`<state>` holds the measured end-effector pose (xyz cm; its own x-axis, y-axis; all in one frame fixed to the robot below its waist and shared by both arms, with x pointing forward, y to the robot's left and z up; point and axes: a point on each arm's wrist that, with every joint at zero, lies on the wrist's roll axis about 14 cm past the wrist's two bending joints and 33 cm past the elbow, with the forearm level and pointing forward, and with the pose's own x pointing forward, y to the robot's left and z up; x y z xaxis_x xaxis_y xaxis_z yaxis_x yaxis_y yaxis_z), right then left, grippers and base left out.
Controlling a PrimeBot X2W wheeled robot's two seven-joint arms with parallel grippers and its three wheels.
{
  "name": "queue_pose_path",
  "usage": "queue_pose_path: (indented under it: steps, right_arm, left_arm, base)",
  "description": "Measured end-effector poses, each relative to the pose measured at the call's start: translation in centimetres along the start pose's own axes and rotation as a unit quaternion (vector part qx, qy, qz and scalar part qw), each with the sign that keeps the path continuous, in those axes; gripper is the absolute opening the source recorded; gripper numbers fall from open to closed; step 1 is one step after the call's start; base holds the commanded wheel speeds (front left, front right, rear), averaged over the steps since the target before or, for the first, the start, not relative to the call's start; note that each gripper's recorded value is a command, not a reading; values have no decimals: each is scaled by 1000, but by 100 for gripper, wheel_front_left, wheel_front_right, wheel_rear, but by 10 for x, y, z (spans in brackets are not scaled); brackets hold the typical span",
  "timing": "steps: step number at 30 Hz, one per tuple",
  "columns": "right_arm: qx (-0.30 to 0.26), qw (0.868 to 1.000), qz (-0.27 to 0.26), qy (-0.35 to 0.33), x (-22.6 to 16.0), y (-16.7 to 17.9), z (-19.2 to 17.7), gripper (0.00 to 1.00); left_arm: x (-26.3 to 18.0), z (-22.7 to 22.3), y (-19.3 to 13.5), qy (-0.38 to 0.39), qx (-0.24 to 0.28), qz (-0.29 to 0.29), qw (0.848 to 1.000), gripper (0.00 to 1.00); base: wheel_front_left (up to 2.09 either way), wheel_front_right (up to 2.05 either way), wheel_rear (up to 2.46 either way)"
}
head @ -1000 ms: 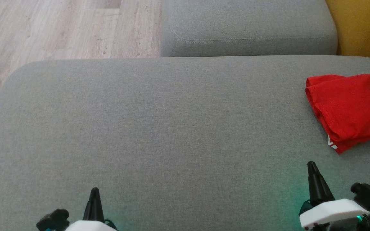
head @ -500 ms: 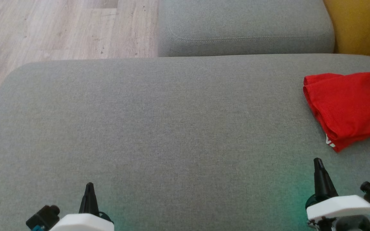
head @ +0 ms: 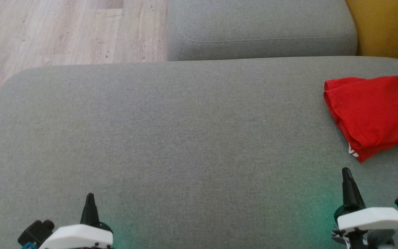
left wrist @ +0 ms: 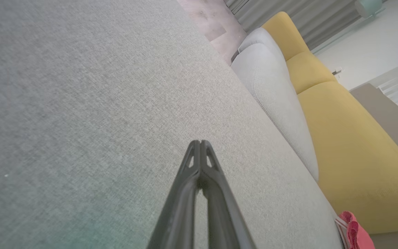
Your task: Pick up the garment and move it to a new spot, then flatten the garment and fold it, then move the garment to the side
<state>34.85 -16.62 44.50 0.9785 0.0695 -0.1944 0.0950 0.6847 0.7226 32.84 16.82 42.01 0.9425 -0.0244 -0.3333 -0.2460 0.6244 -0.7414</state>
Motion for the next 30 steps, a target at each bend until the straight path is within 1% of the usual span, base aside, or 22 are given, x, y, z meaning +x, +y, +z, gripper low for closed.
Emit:
queue_pose_path:
  steps: [4, 16, 30]
  right_arm:
    - [24, 1000, -3, -3, 0, -2, 2, 0]
    - [93, 996, -5, -14, 3, -3, 11, 0]
    - [175, 984, -1, -29, 7, -3, 22, 0]
  left_arm:
    - [3, 4, -6, -2, -20, -10, 1000, 0]
    - [7, 9, -8, -3, -83, -17, 996, 0]
    - [13, 23, -16, -11, -153, -39, 987, 0]
  base:
    - [0, 0, 0]
    - [0, 0, 0]
    - [0, 0, 0]
